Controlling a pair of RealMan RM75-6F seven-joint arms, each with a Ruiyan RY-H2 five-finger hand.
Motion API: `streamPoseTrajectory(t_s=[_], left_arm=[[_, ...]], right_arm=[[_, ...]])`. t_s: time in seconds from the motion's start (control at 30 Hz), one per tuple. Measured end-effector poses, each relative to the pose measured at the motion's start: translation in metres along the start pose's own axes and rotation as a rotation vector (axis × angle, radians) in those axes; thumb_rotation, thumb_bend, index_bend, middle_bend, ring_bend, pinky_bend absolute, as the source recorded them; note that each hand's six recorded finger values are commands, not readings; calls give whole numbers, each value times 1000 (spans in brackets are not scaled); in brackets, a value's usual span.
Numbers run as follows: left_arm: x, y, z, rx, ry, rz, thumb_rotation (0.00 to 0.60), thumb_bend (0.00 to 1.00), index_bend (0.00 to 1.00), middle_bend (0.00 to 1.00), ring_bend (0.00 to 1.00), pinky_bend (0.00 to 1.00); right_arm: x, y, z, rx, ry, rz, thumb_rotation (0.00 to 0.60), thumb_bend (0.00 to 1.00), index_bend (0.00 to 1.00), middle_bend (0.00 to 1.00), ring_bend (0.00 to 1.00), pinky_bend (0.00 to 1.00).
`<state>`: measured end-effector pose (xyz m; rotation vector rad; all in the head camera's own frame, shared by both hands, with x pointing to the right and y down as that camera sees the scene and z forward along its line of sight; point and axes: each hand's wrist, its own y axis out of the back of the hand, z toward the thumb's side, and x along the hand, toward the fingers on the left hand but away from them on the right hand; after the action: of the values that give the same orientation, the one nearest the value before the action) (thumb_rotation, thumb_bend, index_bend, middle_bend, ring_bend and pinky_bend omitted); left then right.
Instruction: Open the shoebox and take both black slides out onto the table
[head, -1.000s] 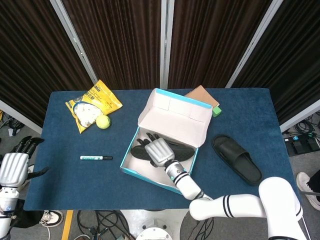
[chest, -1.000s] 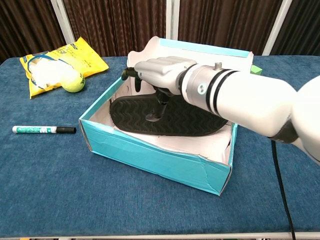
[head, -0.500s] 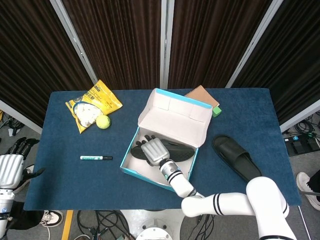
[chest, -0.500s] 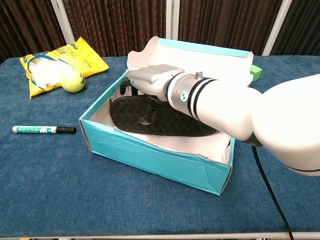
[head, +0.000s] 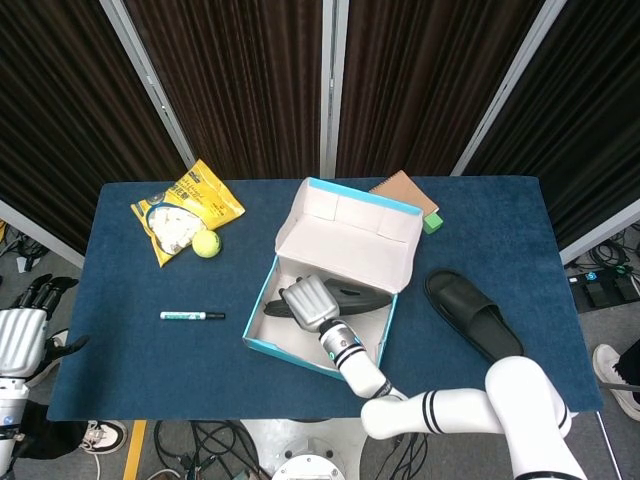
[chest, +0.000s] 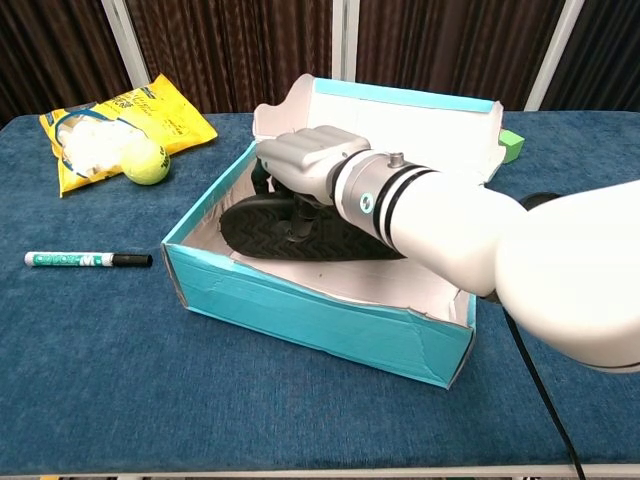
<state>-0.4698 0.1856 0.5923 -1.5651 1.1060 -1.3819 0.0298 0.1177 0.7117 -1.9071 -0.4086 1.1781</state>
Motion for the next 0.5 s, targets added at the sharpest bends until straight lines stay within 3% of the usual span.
streamPoseTrajectory(t_s=[0.27, 0.5], left_arm=[[0, -1, 1, -3, -2, -4, 600, 70, 209, 197, 114, 326], [2, 1, 4, 2, -10, 0, 600, 70, 210, 197, 113, 326]], right_arm=[[5, 13, 3, -29, 22, -80, 600, 414, 768, 691, 538, 650], [15, 42, 7, -74, 72, -192, 600, 426, 775, 692, 538, 653]])
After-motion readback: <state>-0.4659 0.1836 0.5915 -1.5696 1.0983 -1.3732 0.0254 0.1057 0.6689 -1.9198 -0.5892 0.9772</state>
